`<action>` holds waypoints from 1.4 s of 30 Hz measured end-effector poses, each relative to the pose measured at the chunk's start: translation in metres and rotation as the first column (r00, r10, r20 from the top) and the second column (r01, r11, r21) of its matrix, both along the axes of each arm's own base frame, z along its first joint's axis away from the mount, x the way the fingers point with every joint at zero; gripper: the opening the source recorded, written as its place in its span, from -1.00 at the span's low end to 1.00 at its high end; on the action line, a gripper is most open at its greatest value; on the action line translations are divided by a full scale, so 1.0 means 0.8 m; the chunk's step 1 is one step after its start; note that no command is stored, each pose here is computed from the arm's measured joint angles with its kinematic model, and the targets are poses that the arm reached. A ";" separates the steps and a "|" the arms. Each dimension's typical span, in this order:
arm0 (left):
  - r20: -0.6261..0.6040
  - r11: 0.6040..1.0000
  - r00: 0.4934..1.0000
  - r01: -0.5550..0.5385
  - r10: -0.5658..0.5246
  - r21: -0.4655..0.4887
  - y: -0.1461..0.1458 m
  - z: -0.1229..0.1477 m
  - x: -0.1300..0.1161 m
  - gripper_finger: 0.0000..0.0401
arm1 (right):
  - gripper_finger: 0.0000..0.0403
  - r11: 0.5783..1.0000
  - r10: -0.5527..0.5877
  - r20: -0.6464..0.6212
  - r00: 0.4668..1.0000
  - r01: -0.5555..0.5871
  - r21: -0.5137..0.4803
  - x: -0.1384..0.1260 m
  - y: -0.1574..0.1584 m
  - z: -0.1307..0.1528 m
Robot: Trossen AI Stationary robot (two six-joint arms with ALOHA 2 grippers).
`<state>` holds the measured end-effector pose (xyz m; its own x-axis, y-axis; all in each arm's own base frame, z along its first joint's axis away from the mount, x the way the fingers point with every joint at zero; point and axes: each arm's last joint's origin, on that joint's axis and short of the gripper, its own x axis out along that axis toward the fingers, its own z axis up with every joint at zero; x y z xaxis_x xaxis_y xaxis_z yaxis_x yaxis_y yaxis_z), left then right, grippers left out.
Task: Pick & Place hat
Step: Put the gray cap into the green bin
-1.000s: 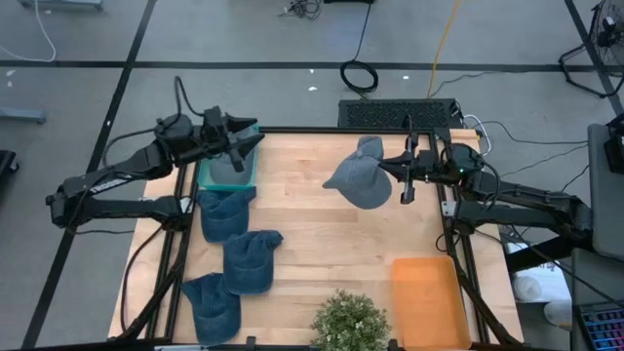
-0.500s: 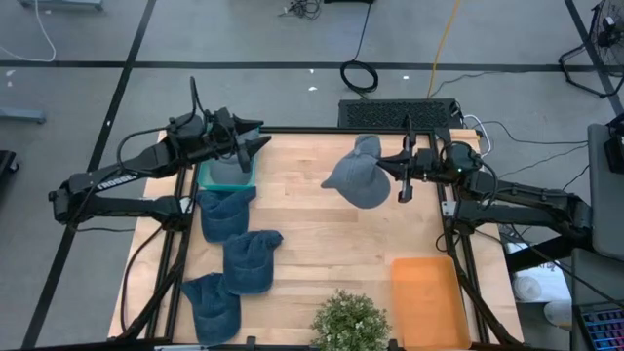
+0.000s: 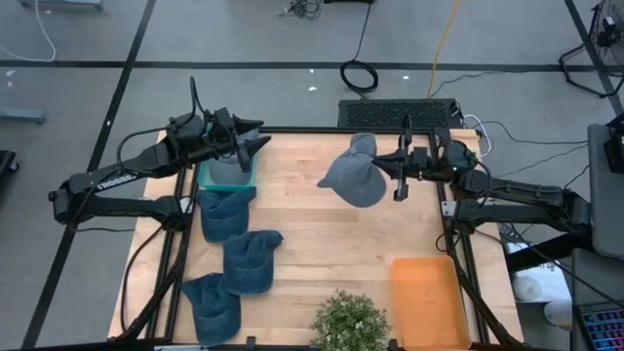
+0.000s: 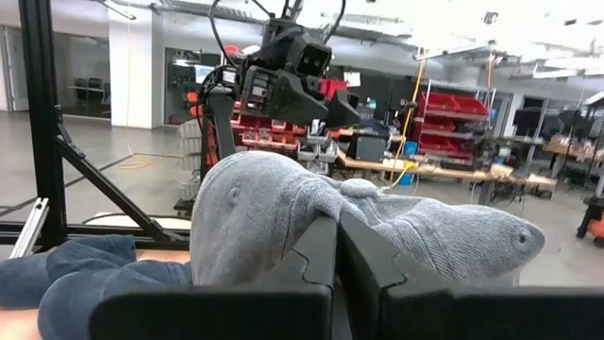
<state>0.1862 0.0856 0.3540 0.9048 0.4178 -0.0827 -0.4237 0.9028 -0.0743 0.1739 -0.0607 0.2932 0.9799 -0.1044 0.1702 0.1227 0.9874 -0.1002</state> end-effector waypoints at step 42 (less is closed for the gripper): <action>-0.026 0.996 1.000 -0.008 0.005 -0.086 0.009 -0.015 0.019 0.27 | -1.00 0.999 0.051 -0.064 0.997 -0.050 0.006 0.049 -0.017 0.025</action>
